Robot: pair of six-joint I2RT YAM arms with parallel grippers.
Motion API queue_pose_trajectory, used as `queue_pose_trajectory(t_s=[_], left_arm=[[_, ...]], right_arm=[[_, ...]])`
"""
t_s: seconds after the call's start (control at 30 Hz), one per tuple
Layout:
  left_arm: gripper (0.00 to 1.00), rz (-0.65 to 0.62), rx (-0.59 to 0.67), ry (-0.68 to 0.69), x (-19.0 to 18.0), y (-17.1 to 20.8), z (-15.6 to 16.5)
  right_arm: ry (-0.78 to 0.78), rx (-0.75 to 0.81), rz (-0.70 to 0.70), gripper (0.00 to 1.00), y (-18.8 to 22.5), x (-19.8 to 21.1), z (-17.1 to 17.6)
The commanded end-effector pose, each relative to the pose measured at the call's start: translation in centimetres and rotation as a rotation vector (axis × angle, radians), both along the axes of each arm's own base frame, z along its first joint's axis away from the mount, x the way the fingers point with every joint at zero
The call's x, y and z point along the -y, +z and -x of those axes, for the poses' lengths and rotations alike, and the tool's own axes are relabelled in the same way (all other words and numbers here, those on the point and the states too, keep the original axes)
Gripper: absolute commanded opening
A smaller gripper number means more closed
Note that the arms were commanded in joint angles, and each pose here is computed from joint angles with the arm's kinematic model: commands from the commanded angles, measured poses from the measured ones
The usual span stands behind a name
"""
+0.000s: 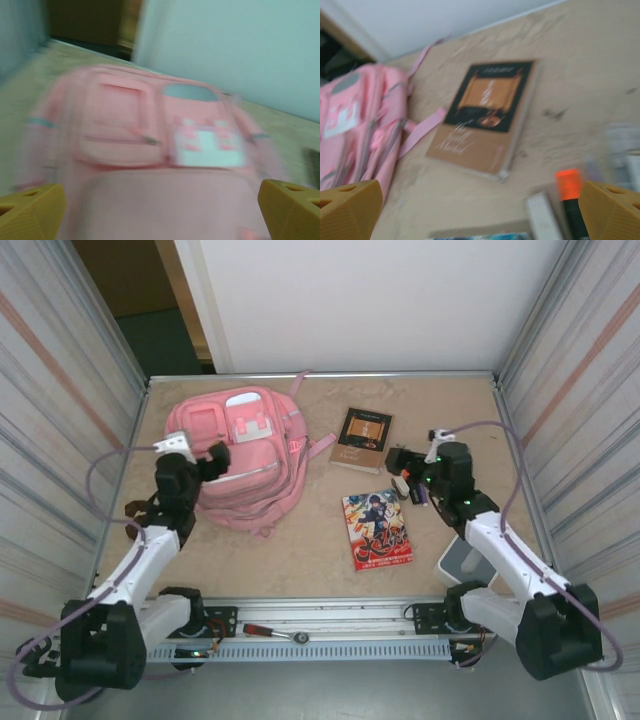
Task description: Pack books, pencil case, and school supplies into a backpack
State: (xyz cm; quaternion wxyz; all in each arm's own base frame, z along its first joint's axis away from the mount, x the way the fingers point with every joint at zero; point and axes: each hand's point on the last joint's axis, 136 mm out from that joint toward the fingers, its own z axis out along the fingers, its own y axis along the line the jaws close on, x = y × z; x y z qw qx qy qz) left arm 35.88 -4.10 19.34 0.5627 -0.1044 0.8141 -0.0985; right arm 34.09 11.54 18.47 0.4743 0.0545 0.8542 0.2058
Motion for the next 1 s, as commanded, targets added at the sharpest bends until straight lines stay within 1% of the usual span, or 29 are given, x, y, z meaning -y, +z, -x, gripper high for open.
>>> queue_pose_trajectory(t_s=[0.0,0.03,0.07,0.13,0.27,0.43,0.5,0.6,0.7,0.77,0.83,0.97], left_arm=[[0.99,-0.107,-0.325,-0.093,5.6,-4.3,1.2],[0.99,-0.203,-0.386,-0.099,6.7,-4.4,0.8],[0.99,-0.274,-0.430,-0.102,7.3,-4.8,0.3],[0.99,-0.380,-0.494,-0.117,8.8,-5.3,-1.2],[0.93,-0.446,-0.535,-0.152,11.0,-6.3,-4.2],[0.81,-0.560,-0.608,-0.133,11.0,-7.6,-6.9],[0.76,-0.579,-0.633,-0.119,10.5,-8.4,-7.4],[0.68,-0.550,-0.666,-0.133,10.6,-10.0,-7.8],[0.65,-0.527,-0.694,-0.127,10.3,-11.4,-8.3],[0.64,-0.522,-0.694,-0.121,10.1,-11.9,-8.8],[0.61,-0.503,-0.695,-0.130,10.1,-12.2,-9.1],[0.45,-0.477,-0.697,-0.161,10.5,-13.0,-9.2]], right_arm=[[0.027,-0.101,0.052,0.99,-2.2,-2.2,0.2],[0.032,-0.109,0.062,0.99,-2.4,-2.7,-0.1],[0.038,-0.115,0.064,0.99,-2.4,-3.1,-0.3],[0.049,-0.125,0.061,0.99,-2.5,-3.9,-0.8],[0.053,-0.131,0.063,0.99,-2.8,-4.4,-0.7],[0.015,-0.146,0.087,0.99,-4.0,-3.2,0.2],[-0.003,-0.149,0.106,0.99,-4.5,-2.6,0.6],[-0.018,-0.156,0.130,0.99,-5.1,-1.9,1.0],[-0.019,-0.163,0.132,0.99,-5.4,-1.8,1.1],[-0.015,-0.174,0.128,0.99,-5.7,-2.1,1.1],[-0.009,-0.184,0.120,0.99,-6.0,-2.4,0.9],[0.006,-0.209,0.118,0.99,-6.3,-3.0,0.7]])
